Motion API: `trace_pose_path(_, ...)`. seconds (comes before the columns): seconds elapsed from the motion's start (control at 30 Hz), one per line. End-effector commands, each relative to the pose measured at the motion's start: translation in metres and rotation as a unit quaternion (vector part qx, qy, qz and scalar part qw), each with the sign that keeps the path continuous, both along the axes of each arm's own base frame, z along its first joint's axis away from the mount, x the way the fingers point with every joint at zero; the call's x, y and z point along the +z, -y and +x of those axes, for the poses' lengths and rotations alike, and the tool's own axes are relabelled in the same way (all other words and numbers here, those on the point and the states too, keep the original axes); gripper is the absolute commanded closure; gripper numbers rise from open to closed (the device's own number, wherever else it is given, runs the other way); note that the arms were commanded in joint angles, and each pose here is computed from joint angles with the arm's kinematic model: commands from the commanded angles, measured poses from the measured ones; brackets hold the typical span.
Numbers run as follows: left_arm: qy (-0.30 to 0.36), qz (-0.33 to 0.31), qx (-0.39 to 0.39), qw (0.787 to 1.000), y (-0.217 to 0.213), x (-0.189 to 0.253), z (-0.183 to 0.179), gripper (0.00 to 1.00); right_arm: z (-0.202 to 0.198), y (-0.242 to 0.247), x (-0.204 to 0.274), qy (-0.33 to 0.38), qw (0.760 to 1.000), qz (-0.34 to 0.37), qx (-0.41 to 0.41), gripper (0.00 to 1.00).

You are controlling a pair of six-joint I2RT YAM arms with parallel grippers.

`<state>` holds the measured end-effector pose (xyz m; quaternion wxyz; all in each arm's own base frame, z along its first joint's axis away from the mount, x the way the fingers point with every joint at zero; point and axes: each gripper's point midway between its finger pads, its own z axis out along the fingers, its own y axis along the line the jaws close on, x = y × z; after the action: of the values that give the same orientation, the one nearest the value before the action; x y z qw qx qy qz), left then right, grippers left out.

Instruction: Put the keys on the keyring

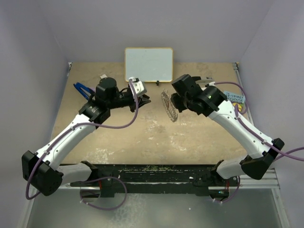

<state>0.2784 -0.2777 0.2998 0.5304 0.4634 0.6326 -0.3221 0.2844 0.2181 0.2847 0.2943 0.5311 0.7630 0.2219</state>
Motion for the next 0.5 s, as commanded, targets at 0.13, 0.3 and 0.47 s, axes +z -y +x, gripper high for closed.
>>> trace_pose_path(0.13,0.327,-0.08,-0.053,0.94,0.016,0.061,-0.019,0.77,0.005,-0.023,0.04,0.032,0.995,0.09,0.02,1.0)
trace_pose_path(0.3,0.348,-0.105,-0.032,0.931,0.026,0.08,-0.017,0.76,0.003,-0.023,0.05,0.043,0.993,0.104,0.025,1.0)
trace_pose_path(0.47,0.337,-0.126,-0.046,0.932,0.035,0.083,-0.029,0.73,0.005,-0.025,0.06,0.055,0.992,0.111,0.03,1.0)
